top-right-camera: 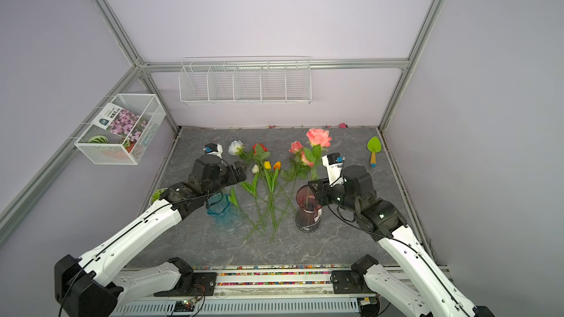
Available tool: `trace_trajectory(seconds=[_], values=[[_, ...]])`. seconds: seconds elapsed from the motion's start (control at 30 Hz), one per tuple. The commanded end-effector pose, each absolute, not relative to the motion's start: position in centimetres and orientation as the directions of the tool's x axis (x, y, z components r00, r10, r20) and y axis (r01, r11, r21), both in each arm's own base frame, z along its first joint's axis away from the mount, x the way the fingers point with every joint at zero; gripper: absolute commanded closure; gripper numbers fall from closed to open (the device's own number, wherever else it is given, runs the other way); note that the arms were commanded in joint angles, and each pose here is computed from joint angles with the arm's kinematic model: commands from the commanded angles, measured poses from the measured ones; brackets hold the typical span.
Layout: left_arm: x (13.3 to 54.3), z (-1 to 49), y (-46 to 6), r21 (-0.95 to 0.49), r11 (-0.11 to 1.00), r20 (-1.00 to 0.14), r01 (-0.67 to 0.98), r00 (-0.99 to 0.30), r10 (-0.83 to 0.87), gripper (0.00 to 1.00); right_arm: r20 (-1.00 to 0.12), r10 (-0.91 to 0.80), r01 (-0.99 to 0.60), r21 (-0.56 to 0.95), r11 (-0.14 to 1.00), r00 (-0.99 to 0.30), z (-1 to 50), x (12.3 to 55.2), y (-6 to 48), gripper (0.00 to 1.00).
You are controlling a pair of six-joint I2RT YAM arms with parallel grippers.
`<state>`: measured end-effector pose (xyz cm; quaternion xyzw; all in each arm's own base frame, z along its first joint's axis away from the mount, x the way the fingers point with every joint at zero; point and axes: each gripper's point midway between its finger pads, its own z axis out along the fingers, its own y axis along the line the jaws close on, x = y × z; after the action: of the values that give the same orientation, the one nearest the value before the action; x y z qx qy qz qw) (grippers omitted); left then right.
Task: Arrange the flowers in different vases according to their variety
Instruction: Insert the flower into the vase, then pick up the flower at the center of the board.
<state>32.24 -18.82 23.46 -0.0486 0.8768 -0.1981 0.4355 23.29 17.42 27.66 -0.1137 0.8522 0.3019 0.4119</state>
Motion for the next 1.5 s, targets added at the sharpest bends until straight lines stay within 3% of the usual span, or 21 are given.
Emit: trace_trajectory(seconds=[0.0,0.23,0.6,0.73,0.87,0.97,1.17,1.47], values=[[32.9,23.2,-19.0,-0.355,0.932,-0.738,0.073,-0.634,-0.232,0.00,-0.774,0.054,-0.430,0.406,0.806,-0.631,27.4,23.0,16.9,0.59],[34.5,21.9,-18.3,-0.366,0.930,-0.695,0.009,-0.667,-0.267,0.00,-0.780,0.066,-0.361,0.362,0.860,-0.623,28.5,23.6,15.3,0.48],[36.3,22.3,-11.5,-0.353,0.867,-0.633,-0.351,-0.593,-0.498,0.19,-0.775,0.215,-0.251,0.432,0.866,-0.594,33.8,27.1,13.1,0.40],[35.2,20.0,-7.9,-0.328,0.782,-0.567,-0.530,-0.551,-0.612,0.26,-0.751,0.245,-0.244,0.476,0.845,-0.614,34.0,28.4,12.6,0.39],[34.7,16.3,-7.4,-0.330,0.739,-0.463,-0.587,-0.582,-0.669,0.30,-0.727,0.236,-0.231,0.480,0.846,-0.644,33.0,29.1,12.4,0.39],[35.2,14.3,-8.0,-0.306,0.744,-0.413,-0.594,-0.622,-0.666,0.37,-0.709,0.224,-0.213,0.471,0.856,-0.669,31.9,29.7,12.2,0.40],[36.9,11.8,-12.7,-0.357,0.741,-0.219,-0.570,-0.720,-0.659,0.36,-0.693,0.227,-0.189,0.469,0.863,-0.684,30.4,30.0,11.7,0.40],[37.1,8.1,-18.8,-0.259,0.809,-0.156,-0.527,-0.804,-0.574,0.41,-0.673,0.244,-0.170,0.487,0.857,-0.698,29.6,30.4,10.9,0.42]])
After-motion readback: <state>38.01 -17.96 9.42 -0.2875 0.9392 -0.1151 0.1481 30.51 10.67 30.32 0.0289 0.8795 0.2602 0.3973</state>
